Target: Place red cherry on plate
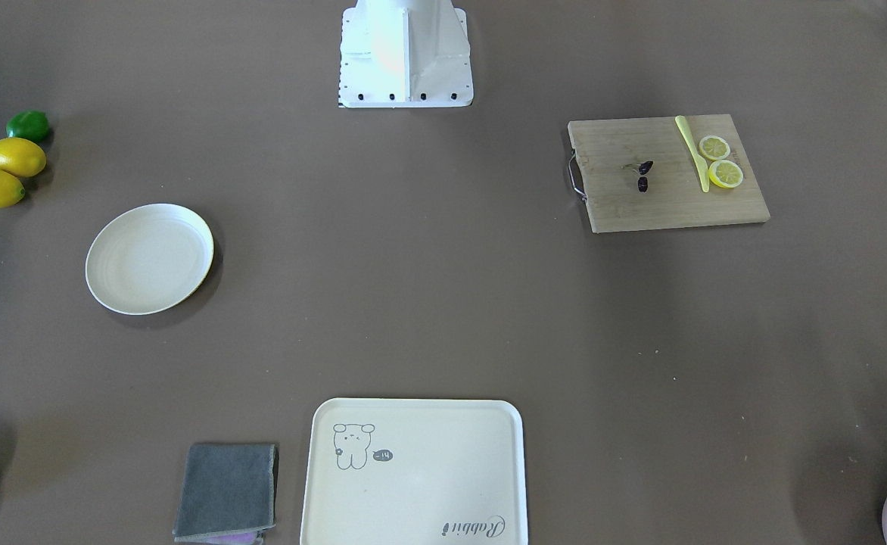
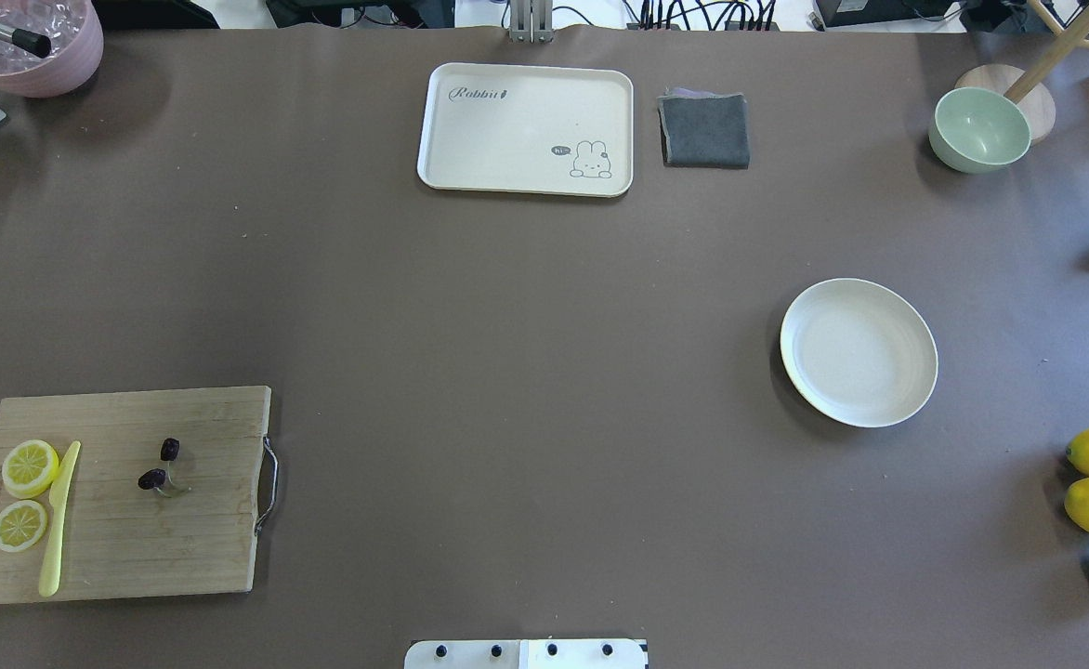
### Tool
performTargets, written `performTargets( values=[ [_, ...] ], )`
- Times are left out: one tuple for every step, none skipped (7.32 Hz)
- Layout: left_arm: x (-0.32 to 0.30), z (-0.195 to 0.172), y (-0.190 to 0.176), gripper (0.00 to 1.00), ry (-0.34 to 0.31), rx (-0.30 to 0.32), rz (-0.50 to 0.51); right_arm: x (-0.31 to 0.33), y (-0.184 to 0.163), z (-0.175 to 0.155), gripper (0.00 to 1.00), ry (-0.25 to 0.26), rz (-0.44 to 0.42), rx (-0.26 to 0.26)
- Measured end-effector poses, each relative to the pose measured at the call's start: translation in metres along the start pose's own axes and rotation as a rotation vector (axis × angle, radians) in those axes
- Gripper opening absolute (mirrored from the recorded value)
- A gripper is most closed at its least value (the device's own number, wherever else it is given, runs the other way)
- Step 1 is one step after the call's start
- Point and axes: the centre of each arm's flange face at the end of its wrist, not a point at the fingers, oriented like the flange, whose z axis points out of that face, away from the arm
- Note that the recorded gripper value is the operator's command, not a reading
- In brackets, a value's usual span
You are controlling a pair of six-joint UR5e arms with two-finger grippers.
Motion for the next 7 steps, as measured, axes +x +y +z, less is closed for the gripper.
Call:
performTargets(
  values=[
    [0.001,-0.001,0.000,0.99,-0.002,0.002,0.004,-0.001,-0.002,-0.001,1.00,0.007,-0.028,0.035],
    [0.002,-0.003,0.000,0.98,-0.005,0.005,0.009,-0.004,-0.006,-0.006,1.00,0.020,-0.065,0.084],
    [0.003,-0.005,0.002,0.98,-0.007,0.010,0.014,-0.008,-0.012,-0.013,1.00,0.033,-0.088,0.134],
    [0.006,-0.008,0.003,0.99,-0.010,0.016,0.020,-0.013,-0.019,-0.021,1.00,0.039,-0.075,0.172],
    [0.008,-0.011,0.002,0.98,-0.011,0.022,0.024,-0.018,-0.026,-0.030,1.00,0.039,-0.042,0.200],
    [0.010,-0.014,0.000,0.98,-0.013,0.030,0.028,-0.024,-0.036,-0.038,1.00,0.031,-0.010,0.223],
    [0.015,-0.020,-0.003,0.99,-0.014,0.052,0.044,-0.031,-0.044,-0.044,1.00,-0.001,0.018,0.241]
  ],
)
